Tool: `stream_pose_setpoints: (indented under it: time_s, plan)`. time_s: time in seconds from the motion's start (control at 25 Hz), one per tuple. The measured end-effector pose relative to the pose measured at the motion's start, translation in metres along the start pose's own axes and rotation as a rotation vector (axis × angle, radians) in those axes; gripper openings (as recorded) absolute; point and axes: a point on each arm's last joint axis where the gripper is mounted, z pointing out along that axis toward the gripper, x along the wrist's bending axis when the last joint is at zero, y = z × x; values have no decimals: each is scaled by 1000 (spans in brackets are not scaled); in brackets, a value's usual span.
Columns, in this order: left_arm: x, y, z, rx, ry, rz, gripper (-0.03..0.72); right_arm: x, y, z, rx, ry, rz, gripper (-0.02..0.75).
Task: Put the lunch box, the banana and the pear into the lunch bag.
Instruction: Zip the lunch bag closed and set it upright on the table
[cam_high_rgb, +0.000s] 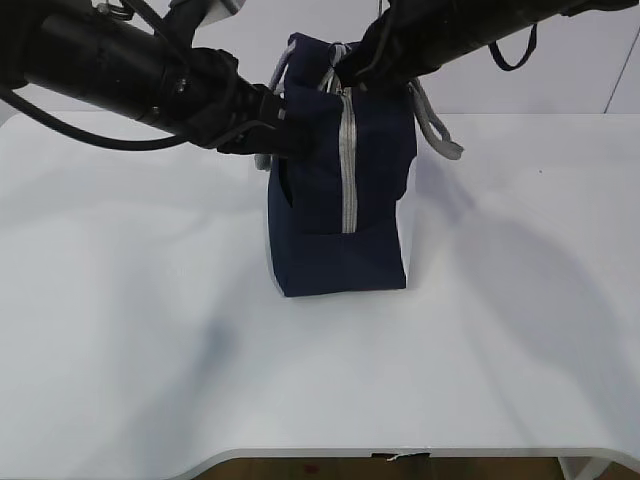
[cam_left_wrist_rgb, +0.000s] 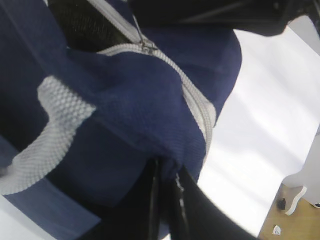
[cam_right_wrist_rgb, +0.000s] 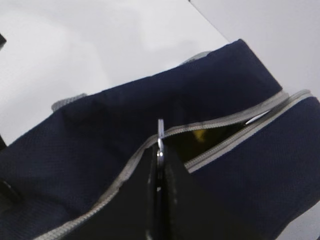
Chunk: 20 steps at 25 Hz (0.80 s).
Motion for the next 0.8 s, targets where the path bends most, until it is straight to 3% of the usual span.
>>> stream_pose_setpoints:
  time_s: [0.28, 0.56, 0.8]
  plan:
    - [1, 0, -1, 2, -3, -3, 7, 3, -4, 0, 47, 30, -22, 6]
    - [23, 2, -16, -8, 18, -40, 11, 5, -6, 0, 62, 56, -24, 6]
    - [28, 2, -22, -11, 22, -50, 14, 6, -4, 0, 42, 65, 6, 6]
